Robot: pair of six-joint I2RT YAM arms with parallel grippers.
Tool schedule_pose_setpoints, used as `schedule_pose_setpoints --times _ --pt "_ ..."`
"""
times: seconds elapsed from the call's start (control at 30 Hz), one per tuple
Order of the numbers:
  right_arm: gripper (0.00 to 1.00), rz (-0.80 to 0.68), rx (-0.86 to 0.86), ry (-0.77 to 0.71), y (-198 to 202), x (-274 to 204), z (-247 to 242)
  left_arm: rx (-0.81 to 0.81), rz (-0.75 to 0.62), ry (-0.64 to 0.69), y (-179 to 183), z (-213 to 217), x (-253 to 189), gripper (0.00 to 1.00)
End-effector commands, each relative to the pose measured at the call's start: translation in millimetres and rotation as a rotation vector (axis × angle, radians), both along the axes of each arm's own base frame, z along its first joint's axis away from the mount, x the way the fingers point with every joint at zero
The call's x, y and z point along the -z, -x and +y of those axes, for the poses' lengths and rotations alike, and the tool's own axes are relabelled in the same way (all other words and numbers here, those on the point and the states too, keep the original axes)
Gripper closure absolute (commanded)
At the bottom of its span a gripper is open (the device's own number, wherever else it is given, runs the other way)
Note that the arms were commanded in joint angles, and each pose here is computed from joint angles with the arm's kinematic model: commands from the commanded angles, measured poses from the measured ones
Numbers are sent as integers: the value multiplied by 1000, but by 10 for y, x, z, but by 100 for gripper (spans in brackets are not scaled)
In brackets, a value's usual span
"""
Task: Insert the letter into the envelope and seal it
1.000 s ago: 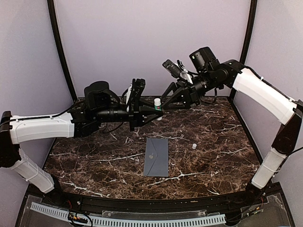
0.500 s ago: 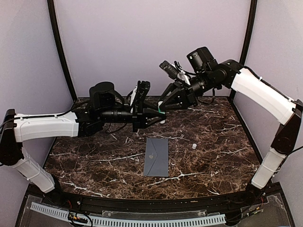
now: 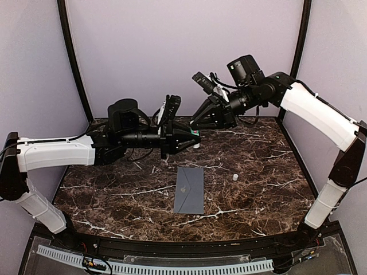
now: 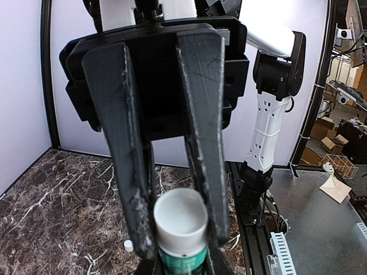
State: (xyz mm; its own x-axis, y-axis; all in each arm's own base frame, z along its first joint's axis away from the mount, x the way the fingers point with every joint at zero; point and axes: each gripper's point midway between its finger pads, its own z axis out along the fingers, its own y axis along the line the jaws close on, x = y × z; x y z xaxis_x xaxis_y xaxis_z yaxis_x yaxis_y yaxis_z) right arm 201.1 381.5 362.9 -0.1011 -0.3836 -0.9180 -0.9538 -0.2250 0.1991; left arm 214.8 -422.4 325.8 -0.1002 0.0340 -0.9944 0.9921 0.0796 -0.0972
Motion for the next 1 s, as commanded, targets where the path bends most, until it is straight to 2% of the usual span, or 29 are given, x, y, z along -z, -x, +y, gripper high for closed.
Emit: schedule_pose_setpoints --times 0.0,0.13,0.3,0.43,0.77,0.97 --pt "95 1 31 -22 19 -171 -47 -30 -67 83 -32 42 -293 89" --pt "97 22 54 -41 -50 -251 -106 -24 -56 86 -36 23 -277 81" --pt "98 51 83 -71 -155 -345 -200 -10 -45 92 -33 -5 -263 66" --pt "98 74 93 -90 -211 -398 -257 -8 -31 97 -53 -33 -239 62" --pt "98 98 87 -106 -219 -419 -280 -27 7 128 -158 -115 -231 60" --pt "98 99 97 -111 -239 -426 -314 -15 25 136 -185 -173 -235 74"
